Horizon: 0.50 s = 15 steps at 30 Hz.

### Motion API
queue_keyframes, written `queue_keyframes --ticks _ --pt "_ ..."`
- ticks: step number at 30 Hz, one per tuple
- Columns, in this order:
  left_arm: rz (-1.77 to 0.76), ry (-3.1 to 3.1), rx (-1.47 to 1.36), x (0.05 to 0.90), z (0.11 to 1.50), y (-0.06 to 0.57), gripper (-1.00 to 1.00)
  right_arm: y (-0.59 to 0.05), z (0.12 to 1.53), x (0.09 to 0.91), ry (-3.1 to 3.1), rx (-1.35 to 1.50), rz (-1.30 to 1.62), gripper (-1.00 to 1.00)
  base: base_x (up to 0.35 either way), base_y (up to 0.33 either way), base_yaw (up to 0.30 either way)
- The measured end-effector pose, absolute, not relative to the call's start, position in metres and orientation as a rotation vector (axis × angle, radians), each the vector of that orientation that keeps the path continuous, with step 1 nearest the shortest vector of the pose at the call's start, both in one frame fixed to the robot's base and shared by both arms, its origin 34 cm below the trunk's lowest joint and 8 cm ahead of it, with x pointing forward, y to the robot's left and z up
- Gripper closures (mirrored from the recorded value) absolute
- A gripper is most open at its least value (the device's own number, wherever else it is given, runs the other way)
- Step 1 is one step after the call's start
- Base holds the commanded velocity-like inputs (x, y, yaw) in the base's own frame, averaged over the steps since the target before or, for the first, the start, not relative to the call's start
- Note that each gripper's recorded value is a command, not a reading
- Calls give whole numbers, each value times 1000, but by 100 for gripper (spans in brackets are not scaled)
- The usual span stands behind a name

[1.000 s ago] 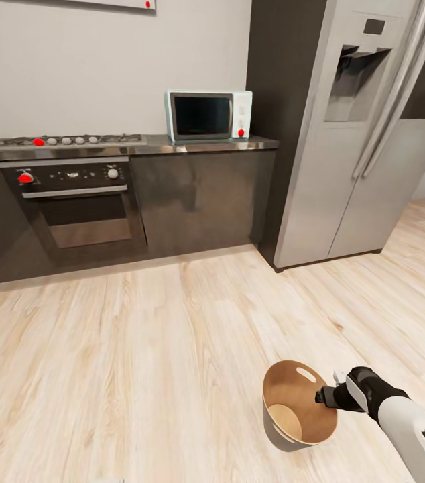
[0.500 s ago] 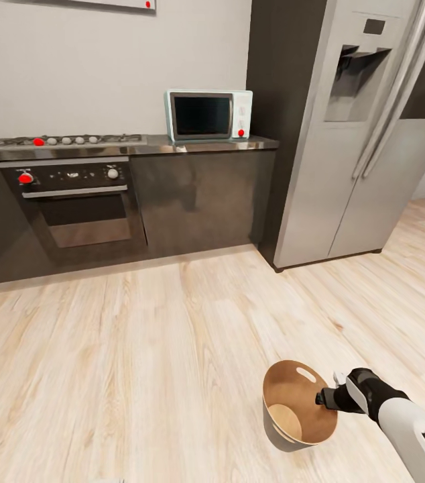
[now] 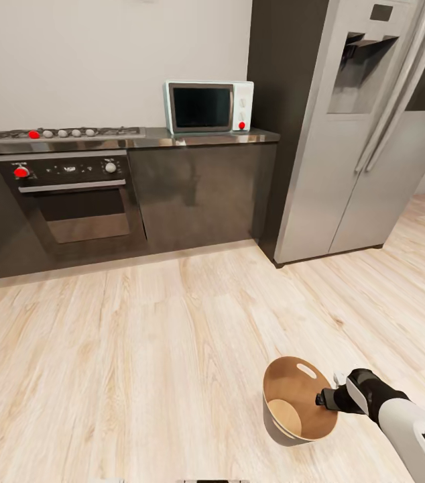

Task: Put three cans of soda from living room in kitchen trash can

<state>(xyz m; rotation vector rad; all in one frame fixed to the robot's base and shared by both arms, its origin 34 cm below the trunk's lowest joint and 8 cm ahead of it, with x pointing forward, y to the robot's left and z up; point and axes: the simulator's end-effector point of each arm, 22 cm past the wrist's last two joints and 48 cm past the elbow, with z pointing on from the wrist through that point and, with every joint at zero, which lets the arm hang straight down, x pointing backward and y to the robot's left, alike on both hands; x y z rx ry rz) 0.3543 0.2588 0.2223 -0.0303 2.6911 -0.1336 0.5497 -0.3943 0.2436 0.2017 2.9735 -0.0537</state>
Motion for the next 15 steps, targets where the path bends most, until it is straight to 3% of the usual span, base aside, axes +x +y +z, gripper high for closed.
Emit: queue_keyframes --ticks 15 --pt "-135 2691 -31 354 222 259 -100 -394 241 546 2980 201 -54 -100 0 0 0"
